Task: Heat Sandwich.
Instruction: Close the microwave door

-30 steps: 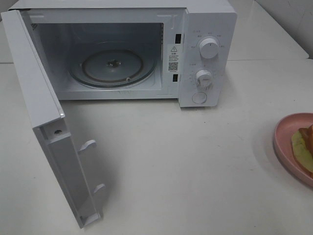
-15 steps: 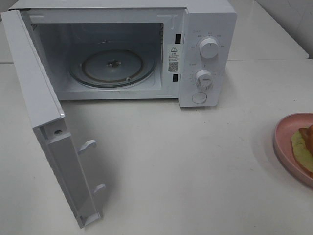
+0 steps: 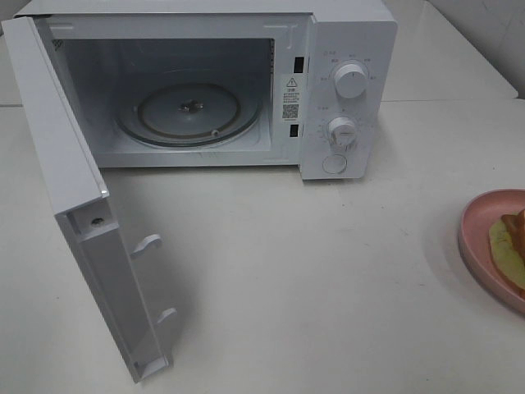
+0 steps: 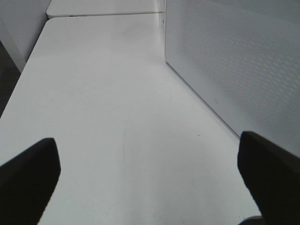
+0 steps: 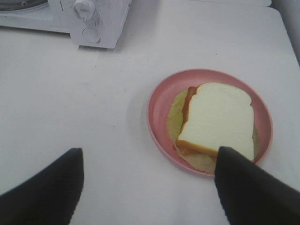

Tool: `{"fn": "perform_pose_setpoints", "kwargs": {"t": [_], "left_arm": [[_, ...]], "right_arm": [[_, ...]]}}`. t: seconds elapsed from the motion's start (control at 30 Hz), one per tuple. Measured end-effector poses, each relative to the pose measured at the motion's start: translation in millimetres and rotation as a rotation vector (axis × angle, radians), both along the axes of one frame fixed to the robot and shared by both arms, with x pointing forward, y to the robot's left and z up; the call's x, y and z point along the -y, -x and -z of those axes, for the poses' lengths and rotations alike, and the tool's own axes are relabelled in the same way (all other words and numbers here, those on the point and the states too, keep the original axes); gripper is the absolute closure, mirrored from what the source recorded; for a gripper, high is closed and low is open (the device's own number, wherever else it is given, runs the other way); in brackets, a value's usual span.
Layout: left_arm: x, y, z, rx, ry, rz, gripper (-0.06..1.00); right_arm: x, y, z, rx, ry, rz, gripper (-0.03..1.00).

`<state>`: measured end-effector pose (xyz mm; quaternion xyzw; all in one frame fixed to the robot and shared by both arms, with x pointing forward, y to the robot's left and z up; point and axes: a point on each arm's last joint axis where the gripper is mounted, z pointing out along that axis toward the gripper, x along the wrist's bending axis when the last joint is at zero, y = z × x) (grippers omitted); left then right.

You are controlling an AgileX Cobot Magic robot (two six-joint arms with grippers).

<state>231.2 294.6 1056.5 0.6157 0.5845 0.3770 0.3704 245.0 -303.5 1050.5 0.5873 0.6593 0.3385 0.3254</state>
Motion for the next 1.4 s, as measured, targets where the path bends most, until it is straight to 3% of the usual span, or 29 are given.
{"fn": "perform_pose_setpoints", "kwargs": {"t": [0.2, 1.4], "left_arm": [[0, 0, 0, 0.0, 0.0, 0.0, -0.03], [0, 0, 0, -0.001, 0.0, 0.0, -0.03]], "right_arm": [[2, 13, 0, 0.083, -0.011, 0.04, 0.22], [2, 13, 2, 0.082, -0.011, 0.041, 0.22]]}}
